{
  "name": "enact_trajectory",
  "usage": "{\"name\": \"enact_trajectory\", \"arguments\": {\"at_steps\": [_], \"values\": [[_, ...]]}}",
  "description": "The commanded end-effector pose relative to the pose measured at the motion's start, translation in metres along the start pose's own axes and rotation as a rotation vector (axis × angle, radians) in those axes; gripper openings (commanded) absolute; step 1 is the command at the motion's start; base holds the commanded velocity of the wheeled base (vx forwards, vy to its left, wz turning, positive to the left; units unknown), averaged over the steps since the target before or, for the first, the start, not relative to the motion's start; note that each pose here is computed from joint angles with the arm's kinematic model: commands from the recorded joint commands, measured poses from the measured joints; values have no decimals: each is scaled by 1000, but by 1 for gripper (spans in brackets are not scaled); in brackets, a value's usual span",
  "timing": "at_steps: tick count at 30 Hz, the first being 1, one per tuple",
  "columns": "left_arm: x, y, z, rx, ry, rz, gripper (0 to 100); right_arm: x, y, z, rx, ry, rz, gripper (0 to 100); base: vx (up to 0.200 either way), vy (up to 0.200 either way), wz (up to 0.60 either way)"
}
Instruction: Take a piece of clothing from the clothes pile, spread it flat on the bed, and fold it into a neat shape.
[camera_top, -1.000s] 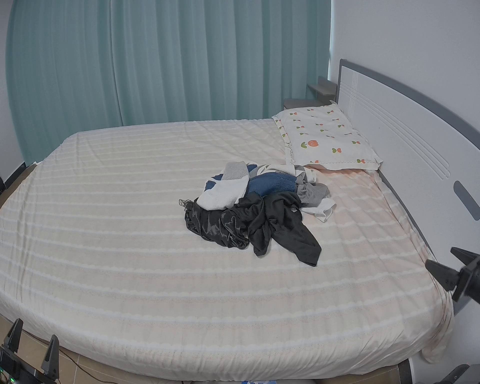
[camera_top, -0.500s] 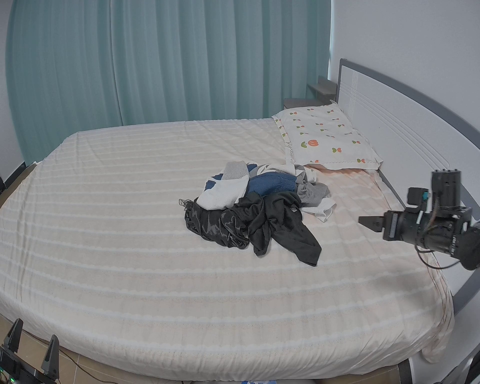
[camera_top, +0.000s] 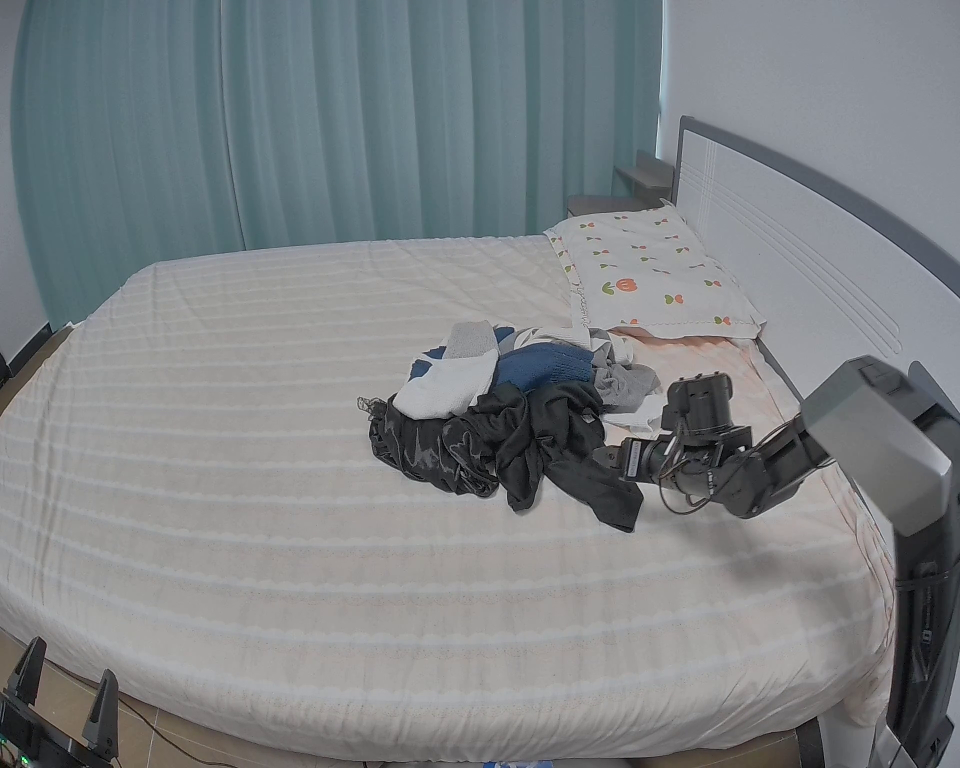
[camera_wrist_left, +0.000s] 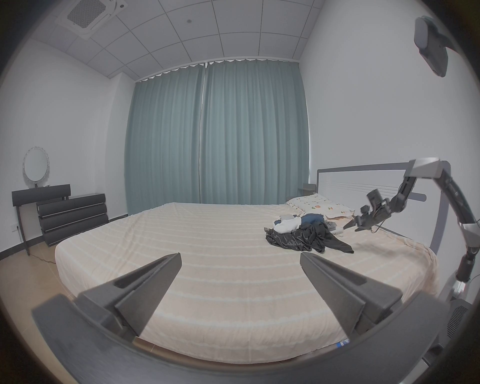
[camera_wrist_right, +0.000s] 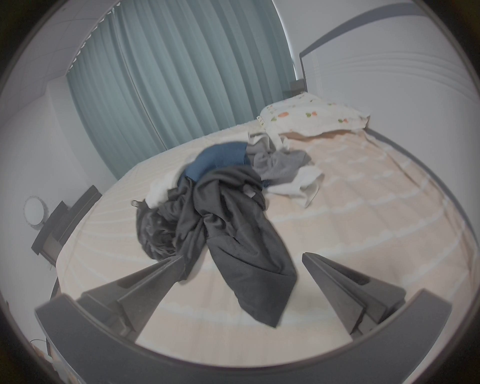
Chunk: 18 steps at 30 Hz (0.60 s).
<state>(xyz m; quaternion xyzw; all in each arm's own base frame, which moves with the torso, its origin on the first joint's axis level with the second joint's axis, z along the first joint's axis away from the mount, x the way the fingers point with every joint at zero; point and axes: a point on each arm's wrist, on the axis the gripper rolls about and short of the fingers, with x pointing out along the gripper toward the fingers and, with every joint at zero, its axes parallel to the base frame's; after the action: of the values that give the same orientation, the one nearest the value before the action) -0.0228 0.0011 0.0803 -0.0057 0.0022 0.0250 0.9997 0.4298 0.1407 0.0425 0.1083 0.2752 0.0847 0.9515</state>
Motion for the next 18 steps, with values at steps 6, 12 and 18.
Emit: {"name": "enact_trajectory", "arguments": {"at_steps": [6, 12, 18], "values": [[0, 0, -5, -1, 0, 1, 100, 62, -12, -45, 19, 64, -52, 100, 0, 0, 0], [0, 0, -5, -1, 0, 1, 100, 65, -17, -41, 25, 64, -76, 100, 0, 0, 0], [0, 0, -5, -1, 0, 1, 100, 70, -14, -48, 17, 75, -72, 100, 0, 0, 0]]}}
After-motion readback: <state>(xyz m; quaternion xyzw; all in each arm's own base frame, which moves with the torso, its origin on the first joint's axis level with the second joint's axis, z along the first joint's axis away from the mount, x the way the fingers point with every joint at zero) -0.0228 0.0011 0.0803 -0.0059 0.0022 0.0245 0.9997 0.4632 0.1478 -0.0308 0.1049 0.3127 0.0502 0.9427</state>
